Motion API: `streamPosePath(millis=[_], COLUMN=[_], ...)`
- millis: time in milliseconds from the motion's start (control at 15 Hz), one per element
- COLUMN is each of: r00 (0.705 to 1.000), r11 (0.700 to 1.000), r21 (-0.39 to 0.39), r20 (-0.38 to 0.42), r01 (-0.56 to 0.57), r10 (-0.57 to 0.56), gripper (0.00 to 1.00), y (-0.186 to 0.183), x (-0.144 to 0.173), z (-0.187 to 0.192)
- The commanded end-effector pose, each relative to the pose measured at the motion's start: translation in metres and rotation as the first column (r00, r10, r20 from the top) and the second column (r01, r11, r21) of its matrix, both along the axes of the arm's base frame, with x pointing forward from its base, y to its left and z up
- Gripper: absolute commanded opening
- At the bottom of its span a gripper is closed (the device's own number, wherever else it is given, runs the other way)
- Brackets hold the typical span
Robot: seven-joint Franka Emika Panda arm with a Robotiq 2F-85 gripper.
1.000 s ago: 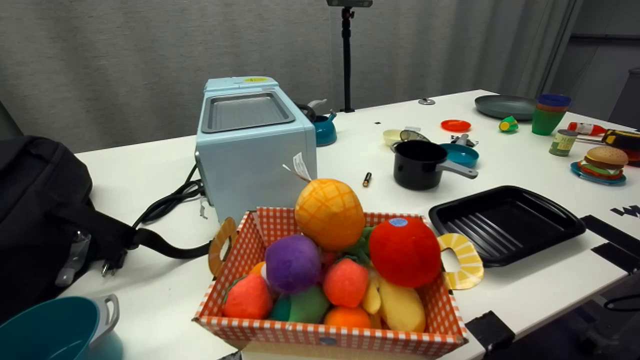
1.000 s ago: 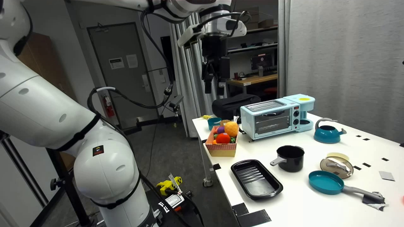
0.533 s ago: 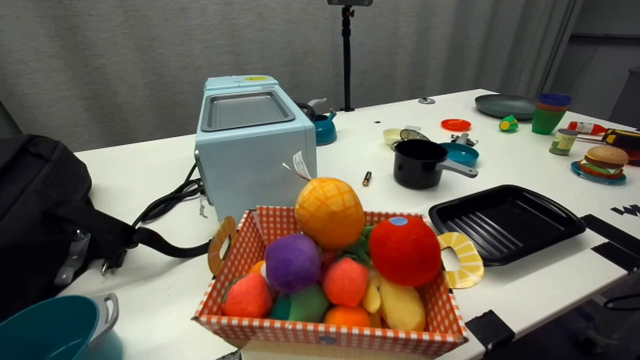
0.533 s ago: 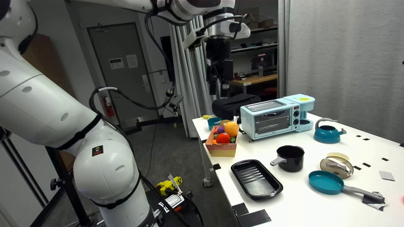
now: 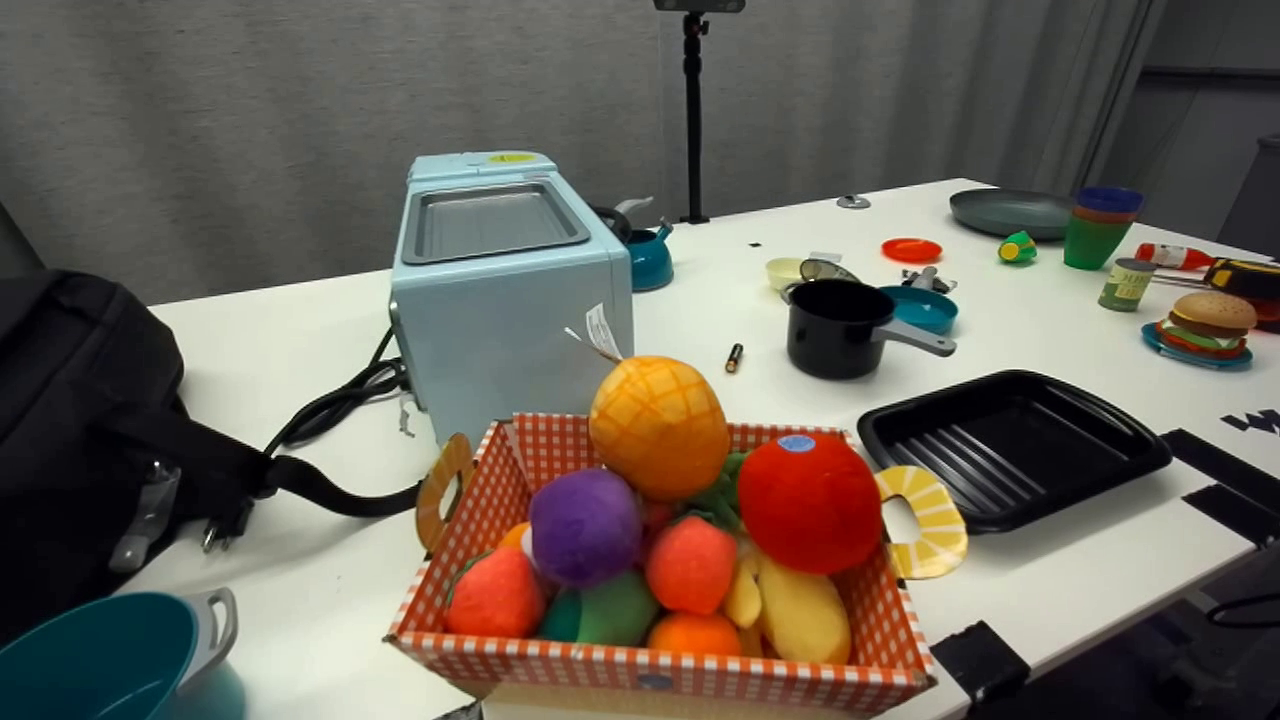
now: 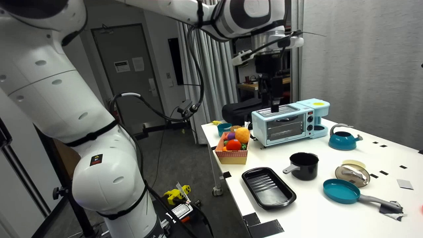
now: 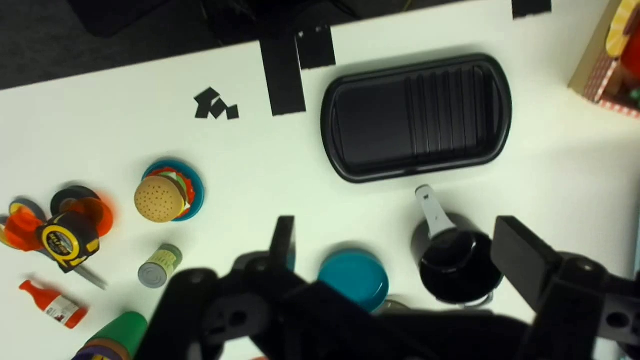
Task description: Put the black lid on the blue pan
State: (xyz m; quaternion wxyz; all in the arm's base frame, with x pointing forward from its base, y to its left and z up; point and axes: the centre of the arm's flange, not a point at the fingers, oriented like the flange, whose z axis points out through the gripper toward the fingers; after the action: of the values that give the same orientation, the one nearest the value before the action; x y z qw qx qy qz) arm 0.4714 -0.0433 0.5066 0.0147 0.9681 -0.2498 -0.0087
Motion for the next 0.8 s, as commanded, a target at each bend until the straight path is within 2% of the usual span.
streamPosePath(millis=[0,333,400,533,733], r00=[0.991,0.963,0.975,0.969,0.968], r11=[0.992,0.965,0.978,0.973,0.971], r21=[-0.002,0.017,-0.002,-0.001,-0.001], r20=[0.050,0.073,0.075,0.085,0.089], r01=[0.128,0.261,0.209,0.232,0.238], r10=[-0.128,-0.261,-0.208,-0.231,-0.237], gripper=[1.00,1.00,1.00,1.00,1.00], y=[-0.033,-0.074,-0.061,-0.070,-0.072], x=[0.078,0.149,0.107,0.126,0.134], z=[-0.014,-0.020,-0.034,-0.035,-0.035])
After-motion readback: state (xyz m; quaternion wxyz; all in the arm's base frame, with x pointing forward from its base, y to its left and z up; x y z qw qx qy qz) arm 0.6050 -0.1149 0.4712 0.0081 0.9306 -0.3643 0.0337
